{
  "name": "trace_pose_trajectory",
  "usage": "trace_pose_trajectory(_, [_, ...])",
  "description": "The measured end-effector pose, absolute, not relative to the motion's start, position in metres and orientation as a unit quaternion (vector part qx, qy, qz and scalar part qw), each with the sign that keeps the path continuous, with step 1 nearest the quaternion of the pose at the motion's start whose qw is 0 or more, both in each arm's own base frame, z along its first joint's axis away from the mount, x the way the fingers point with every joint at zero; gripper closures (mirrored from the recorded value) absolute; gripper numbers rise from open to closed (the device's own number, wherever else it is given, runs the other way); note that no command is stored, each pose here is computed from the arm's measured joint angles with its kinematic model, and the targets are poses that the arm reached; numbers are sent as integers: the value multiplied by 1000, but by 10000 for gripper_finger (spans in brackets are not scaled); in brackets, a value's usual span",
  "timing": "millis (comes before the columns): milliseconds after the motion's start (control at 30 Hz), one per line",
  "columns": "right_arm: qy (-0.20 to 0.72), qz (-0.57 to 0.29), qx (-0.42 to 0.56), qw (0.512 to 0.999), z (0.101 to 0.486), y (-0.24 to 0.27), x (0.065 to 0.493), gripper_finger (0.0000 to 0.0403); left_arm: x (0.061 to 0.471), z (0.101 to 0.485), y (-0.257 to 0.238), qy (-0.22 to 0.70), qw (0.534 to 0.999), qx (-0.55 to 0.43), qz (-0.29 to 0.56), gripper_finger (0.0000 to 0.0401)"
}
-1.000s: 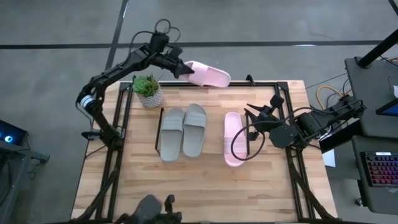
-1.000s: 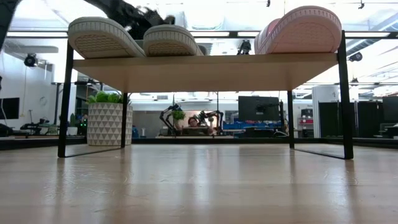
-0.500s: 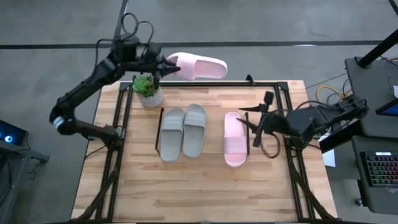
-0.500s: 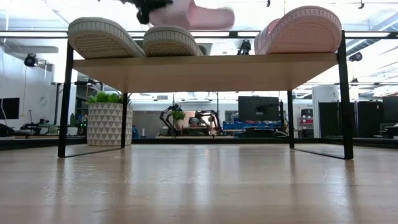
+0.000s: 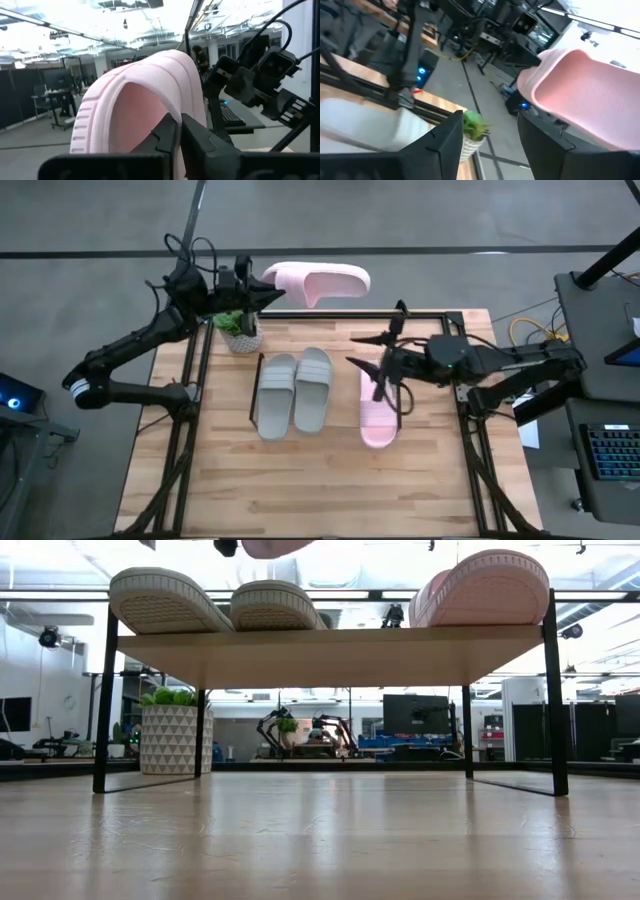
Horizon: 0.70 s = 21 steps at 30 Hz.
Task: Pick and place slides into the shelf
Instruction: Put the pink slide on the shelf
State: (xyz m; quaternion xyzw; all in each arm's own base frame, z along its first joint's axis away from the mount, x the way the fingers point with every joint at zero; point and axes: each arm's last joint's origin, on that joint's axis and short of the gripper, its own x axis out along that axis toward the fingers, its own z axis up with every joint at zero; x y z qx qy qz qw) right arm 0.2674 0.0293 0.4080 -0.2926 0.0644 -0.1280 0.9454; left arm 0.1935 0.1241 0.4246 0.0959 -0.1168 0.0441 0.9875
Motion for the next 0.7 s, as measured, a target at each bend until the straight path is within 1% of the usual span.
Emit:
trace_pose_trajectory(200, [68, -148, -315, 935, 410, 20, 285, 223, 205, 415, 126, -127, 983, 124, 46, 401])
trace_pose_trajectory(400, [84, -161, -346, 920, 413, 14, 308, 226, 225, 413, 123, -183, 970, 157, 29, 401])
trace_pose_trajectory(533, [79, -203, -337, 916, 427, 4, 314, 229, 233, 411, 121, -197, 962, 190, 25, 401])
trace_pose_trajectory(700, [81, -216, -334, 914, 438, -4, 314, 229, 236, 411, 119, -204, 958, 199, 21, 401])
